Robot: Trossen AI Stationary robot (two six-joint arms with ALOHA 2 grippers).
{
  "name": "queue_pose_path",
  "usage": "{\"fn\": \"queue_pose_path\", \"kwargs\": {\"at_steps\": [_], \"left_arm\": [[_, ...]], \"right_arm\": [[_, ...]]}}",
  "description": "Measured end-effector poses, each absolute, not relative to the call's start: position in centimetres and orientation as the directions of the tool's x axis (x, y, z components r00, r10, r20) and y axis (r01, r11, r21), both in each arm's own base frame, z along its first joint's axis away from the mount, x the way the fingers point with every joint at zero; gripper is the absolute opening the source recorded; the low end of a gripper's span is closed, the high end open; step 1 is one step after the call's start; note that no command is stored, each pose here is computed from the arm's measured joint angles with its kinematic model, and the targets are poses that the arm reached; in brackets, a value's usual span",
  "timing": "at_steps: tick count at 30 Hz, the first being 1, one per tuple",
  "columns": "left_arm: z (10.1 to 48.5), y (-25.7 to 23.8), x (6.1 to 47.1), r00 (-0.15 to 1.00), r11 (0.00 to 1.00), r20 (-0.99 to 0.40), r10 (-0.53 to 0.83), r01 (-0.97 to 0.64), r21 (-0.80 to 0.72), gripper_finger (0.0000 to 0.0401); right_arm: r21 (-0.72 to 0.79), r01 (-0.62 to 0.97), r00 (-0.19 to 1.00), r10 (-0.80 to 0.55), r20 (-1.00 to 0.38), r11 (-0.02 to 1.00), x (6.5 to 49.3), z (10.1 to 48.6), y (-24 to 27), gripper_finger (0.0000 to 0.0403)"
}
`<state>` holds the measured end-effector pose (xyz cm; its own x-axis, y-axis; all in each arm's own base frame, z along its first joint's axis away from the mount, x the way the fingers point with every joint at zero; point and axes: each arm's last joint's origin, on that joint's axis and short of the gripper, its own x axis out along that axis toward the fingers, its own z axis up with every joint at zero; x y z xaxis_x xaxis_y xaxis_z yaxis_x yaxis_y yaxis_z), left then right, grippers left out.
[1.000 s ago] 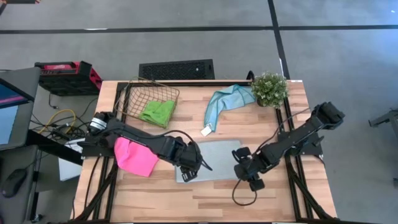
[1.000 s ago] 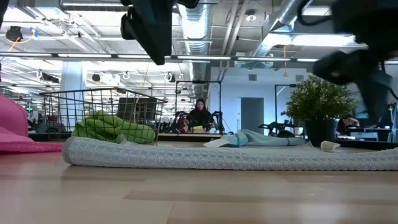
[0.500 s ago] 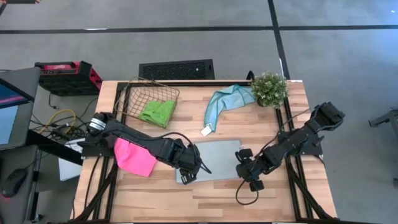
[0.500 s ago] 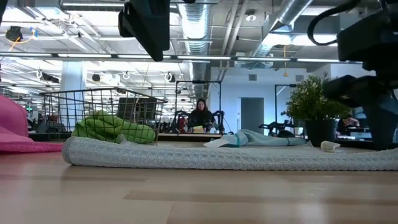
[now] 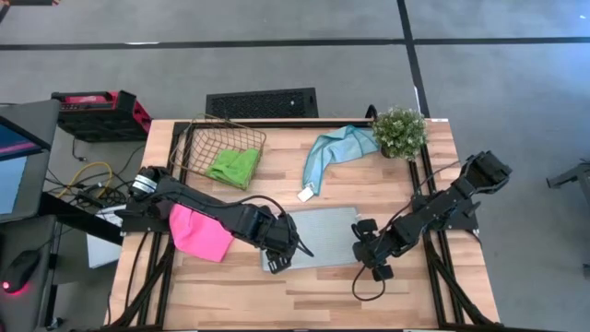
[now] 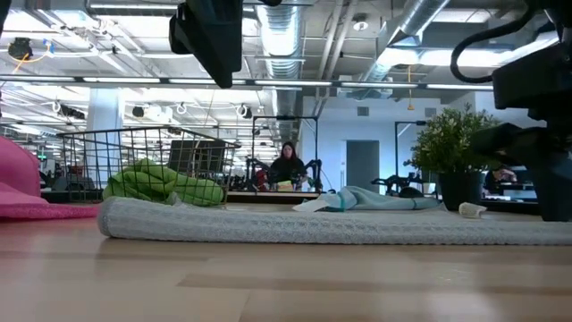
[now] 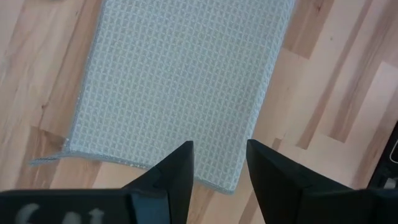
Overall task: Fold microfiber towels
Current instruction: Fold the gray microfiber cloth
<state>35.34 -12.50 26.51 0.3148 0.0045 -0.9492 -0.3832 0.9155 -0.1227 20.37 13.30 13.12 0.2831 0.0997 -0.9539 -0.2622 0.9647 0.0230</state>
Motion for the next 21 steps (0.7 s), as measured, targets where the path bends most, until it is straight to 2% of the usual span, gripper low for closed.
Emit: {"fn": "queue_pose_path", "kwargs": {"at_steps": [4,10,16,21], "left_arm": [[26.5,-12.5,35.3,0.313,0.913,-0.95,0.004,-0.39,-0.124,0.014],[26.5,-12.5,35.3,0.31,0.905,-0.951,0.005,-0.407,-0.128,0.014],[28.1,-12.5,34.4,0.351,0.875,-0.937,-0.006,-0.452,-0.175,0.014],[29.7,-12.8,33.4,0.396,0.861,-0.918,-0.012,-0.463,-0.21,0.014]], "right_arm": [[-0.028,-0.248,0.3,0.049,-0.953,0.968,20.3,13.1,13.1,0.0129],[-0.033,-0.228,0.299,0.037,-0.954,0.973,20.6,13.1,12.7,0.0019],[-0.05,-0.259,0.2,0.003,-0.98,0.965,21.2,14.2,11.6,0.0011],[-0.056,-0.306,0.204,0.008,-0.979,0.95,23.0,16.2,10.6,0.0009]]}}
